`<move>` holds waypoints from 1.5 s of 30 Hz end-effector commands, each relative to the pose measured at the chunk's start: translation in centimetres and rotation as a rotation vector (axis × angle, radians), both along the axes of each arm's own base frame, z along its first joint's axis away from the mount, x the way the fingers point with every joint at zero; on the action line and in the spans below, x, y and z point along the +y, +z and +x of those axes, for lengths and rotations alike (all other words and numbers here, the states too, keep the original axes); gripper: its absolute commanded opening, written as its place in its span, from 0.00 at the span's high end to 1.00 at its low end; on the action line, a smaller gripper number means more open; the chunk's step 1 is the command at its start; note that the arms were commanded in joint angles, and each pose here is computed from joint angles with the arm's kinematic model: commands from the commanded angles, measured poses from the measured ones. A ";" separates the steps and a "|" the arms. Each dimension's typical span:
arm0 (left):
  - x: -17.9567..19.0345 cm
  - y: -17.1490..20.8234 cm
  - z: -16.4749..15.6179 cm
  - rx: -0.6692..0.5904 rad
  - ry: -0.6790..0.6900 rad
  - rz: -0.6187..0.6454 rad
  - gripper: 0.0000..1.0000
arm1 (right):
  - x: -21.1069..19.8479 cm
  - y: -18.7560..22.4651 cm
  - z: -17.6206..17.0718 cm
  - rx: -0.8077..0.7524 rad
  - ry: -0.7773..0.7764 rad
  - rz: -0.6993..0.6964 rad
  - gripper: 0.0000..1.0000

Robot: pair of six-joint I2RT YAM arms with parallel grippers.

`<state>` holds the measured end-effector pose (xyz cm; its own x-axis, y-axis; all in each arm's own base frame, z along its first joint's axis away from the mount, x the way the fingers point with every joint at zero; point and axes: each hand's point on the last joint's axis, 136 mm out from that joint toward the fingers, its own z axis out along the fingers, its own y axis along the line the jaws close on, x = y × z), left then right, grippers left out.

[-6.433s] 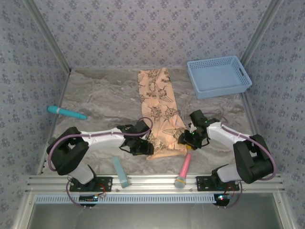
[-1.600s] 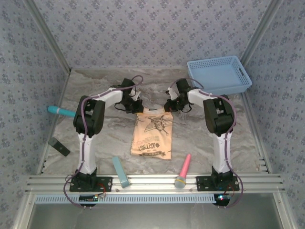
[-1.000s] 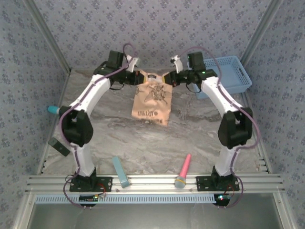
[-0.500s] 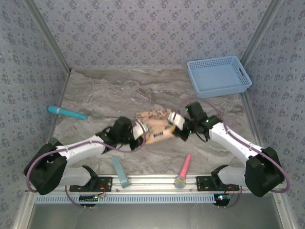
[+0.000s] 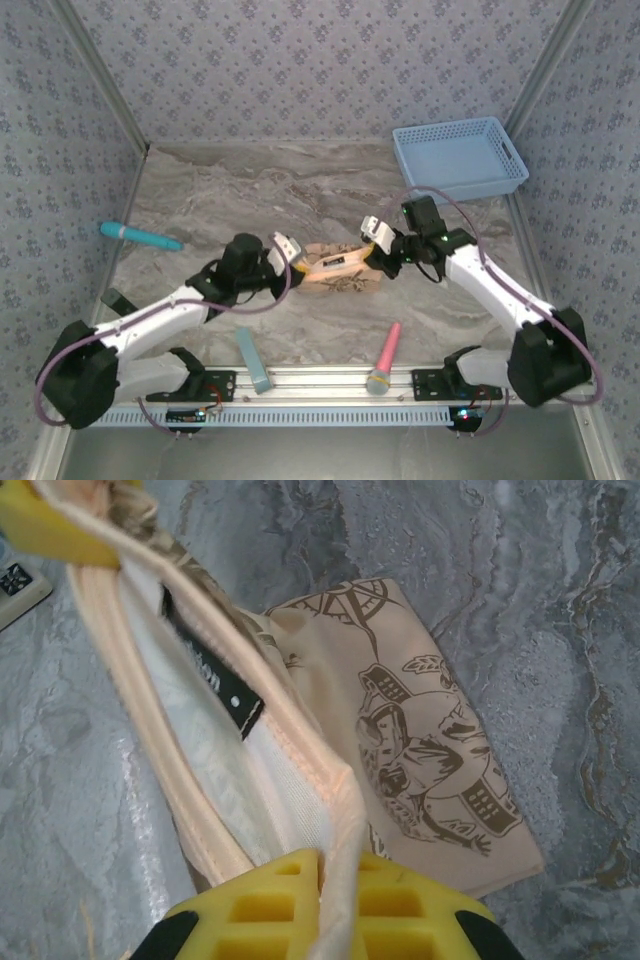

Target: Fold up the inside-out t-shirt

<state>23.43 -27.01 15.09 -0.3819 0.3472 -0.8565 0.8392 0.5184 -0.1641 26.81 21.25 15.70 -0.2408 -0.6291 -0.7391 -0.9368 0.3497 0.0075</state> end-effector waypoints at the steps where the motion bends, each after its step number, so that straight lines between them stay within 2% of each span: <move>1: -0.4 -0.3 1.0 0.133 -0.003 -0.010 1.00 | 0.9 0.3 1.2 0.053 0.017 0.033 1.00; 5: -0.9 -1.1 3.7 0.242 0.019 0.018 1.00 | 1.5 -0.1 4.4 0.112 -0.022 0.068 1.00; 10: -1.1 -3.0 8.1 0.352 0.077 0.060 1.00 | 1.0 -2.6 8.8 0.149 -0.095 -0.008 1.00; 15: 0.3 -6.9 12.4 0.466 0.222 0.111 1.00 | 0.3 -6.3 12.6 0.185 -0.188 -0.057 1.00; 16: 0.7 -7.7 13.0 0.469 0.267 0.117 1.00 | 0.6 -6.3 12.9 0.186 -0.156 -0.072 1.00; 19: 1.4 -8.7 14.3 0.468 0.343 0.094 1.00 | 1.0 -6.7 14.5 0.171 -0.178 -0.097 1.00; 22: 1.4 -9.8 15.1 0.491 0.349 0.111 1.00 | 0.5 -7.6 16.2 0.145 -0.240 -0.153 1.00; 25: 2.0 -11.2 16.1 0.514 0.402 0.125 1.00 | -0.5 -9.0 17.8 0.121 -0.297 -0.251 1.00; 30: 3.0 -12.6 16.9 0.541 0.488 0.119 0.97 | -2.6 -12.6 18.4 0.186 -0.394 -0.405 0.99; 35: 3.3 -12.8 16.8 0.554 0.507 0.089 0.92 | -3.2 -13.8 18.9 0.138 -0.428 -0.479 0.82; 39: 3.3 -12.6 16.7 0.569 0.511 0.078 0.87 | -3.6 -12.4 19.3 0.115 -0.476 -0.443 0.65; 41: 3.1 -12.0 16.5 0.574 0.509 0.052 0.83 | -3.4 -10.0 19.4 0.082 -0.506 -0.361 0.58; 45: 3.2 -10.0 16.4 0.565 0.534 0.002 0.74 | -3.1 -3.5 19.9 0.001 -0.588 -0.142 0.50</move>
